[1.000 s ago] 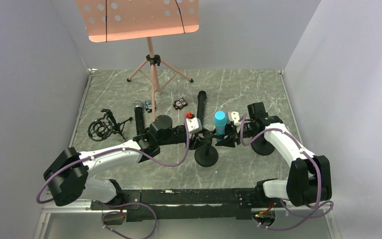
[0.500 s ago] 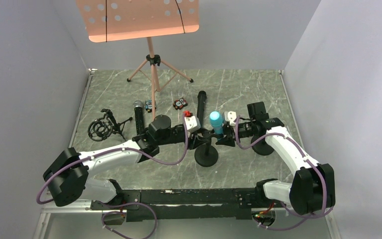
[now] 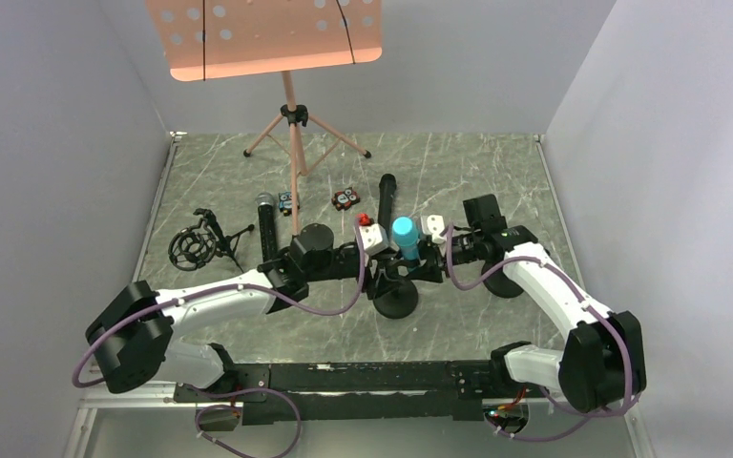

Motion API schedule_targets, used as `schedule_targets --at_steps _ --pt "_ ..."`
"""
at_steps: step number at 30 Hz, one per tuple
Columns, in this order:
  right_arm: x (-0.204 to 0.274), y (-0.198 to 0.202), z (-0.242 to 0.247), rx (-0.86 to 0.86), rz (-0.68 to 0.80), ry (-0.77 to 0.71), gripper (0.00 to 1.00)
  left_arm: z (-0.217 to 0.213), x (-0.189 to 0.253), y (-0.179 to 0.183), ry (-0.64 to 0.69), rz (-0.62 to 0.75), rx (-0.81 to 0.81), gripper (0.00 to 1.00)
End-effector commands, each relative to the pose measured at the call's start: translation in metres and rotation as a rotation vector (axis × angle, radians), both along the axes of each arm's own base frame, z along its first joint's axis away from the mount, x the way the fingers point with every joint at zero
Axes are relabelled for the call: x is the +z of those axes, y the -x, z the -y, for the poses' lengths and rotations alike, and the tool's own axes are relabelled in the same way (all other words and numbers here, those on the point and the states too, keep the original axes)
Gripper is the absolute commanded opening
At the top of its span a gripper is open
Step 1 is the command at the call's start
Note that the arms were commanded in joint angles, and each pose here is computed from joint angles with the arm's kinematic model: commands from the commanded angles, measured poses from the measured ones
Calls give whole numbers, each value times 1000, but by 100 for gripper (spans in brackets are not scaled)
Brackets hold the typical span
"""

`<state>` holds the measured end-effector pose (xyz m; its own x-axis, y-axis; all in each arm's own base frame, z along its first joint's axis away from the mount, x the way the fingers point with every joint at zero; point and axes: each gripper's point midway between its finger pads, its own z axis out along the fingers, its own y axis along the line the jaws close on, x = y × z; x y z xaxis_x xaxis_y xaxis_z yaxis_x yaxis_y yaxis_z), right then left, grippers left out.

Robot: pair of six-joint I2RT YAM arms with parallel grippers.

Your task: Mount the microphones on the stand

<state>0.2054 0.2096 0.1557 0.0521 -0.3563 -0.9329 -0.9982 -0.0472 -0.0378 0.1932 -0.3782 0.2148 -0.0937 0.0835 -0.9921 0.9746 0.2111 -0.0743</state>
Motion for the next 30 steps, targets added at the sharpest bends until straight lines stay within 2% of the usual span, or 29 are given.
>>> schedule_targets --at_steps 1,3,6,15,19,20,23,27,30 --pt "-1 5 -5 5 -39 12 45 4 9 11 17 -32 -31 76" --pt "1 2 -2 -6 -47 2 53 1 12 11 24 -22 -22 82" --pt "3 -1 3 -26 -44 -6 65 -3 16 14 31 -8 -22 86" --pt "12 -11 20 -104 5 -28 99 -9 19 13 6 16 -7 88" --pt "19 -18 33 -144 5 -41 100 -16 25 9 7 41 32 89" --pt "21 -18 36 -145 8 -44 100 -19 28 9 12 50 42 93" --pt "27 -22 44 -144 38 -37 100 -27 35 11 22 68 57 95" --pt "36 -26 44 -116 86 -36 100 -39 42 15 19 112 73 95" --pt "46 -29 41 -92 112 -59 100 -50 44 19 25 108 92 99"
